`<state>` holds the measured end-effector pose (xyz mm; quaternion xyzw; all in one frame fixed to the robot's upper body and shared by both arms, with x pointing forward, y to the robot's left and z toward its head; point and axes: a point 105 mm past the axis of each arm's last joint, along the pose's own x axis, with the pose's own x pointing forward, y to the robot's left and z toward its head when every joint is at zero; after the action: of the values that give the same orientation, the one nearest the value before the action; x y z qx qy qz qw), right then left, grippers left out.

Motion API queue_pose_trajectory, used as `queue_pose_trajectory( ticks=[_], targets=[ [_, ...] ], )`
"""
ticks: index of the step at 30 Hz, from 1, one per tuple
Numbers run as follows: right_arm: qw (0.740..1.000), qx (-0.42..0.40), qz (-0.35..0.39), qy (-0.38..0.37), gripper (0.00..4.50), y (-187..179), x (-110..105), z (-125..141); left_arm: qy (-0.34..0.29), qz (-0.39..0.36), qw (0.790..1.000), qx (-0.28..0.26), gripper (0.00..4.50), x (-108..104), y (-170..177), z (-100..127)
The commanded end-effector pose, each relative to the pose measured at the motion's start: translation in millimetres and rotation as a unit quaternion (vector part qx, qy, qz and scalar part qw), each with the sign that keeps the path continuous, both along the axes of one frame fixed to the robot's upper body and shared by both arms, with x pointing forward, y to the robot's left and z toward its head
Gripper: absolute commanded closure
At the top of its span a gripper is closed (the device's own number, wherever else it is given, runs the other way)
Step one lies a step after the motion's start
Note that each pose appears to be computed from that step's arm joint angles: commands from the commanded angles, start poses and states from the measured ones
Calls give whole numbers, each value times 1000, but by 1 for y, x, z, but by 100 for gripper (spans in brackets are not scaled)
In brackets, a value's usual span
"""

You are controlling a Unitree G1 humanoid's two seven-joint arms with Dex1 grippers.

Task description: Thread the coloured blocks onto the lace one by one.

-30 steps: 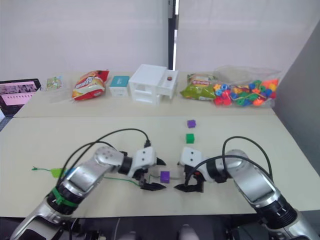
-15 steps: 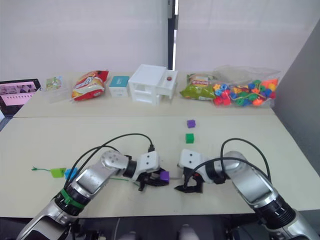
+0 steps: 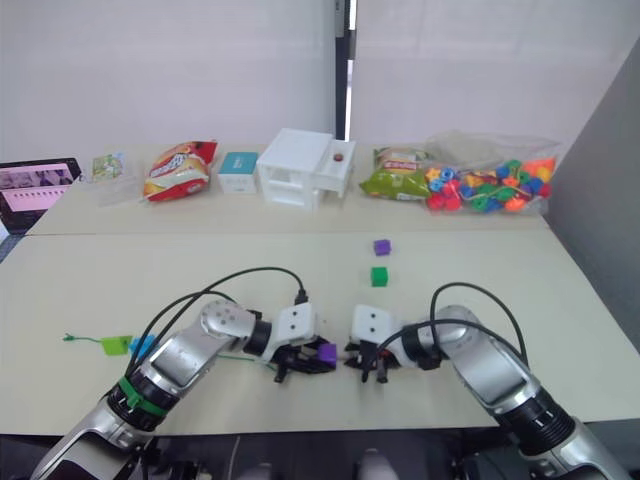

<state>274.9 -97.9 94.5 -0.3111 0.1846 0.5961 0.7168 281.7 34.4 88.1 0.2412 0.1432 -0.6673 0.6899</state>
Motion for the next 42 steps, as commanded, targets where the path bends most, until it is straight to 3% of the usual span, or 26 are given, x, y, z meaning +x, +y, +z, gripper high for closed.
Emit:
queue_pose_trajectory(
  ticks=[1, 7, 11, 18, 26, 34, 36, 42],
  targets=[
    [1000, -6, 2, -12, 450, -1, 3, 2, -10, -5, 1000, -6, 330, -1, 0, 5],
    [1000, -11, 18, -18, 450, -4, 2, 4, -10, 1, 1000, -4, 330, 0, 9, 6],
    [999, -12, 38, -30, 450, -2, 0, 15, -4, 25, 1000, 0, 330, 1, 35, 15],
    [998, -24, 44, -35, 450, -7, -2, 27, 14, 102, 990, 96, 330, -7, 138, 13],
    [998, -25, 47, -35, 450, -5, -4, 28, 22, 213, 953, 216, 330, -20, 267, 16],
    [998, -17, 47, -31, 450, -1, -3, 26, -27, 213, 952, 218, 330, -14, 276, 19],
    [998, -12, 47, -29, 450, 2, -2, 27, -34, 217, 958, 185, 226, -8, 263, 27],
    [999, 5, 48, -18, 450, 11, -5, 29, -37, 200, 969, 137, 29, -5, 237, 56]
  ],
)
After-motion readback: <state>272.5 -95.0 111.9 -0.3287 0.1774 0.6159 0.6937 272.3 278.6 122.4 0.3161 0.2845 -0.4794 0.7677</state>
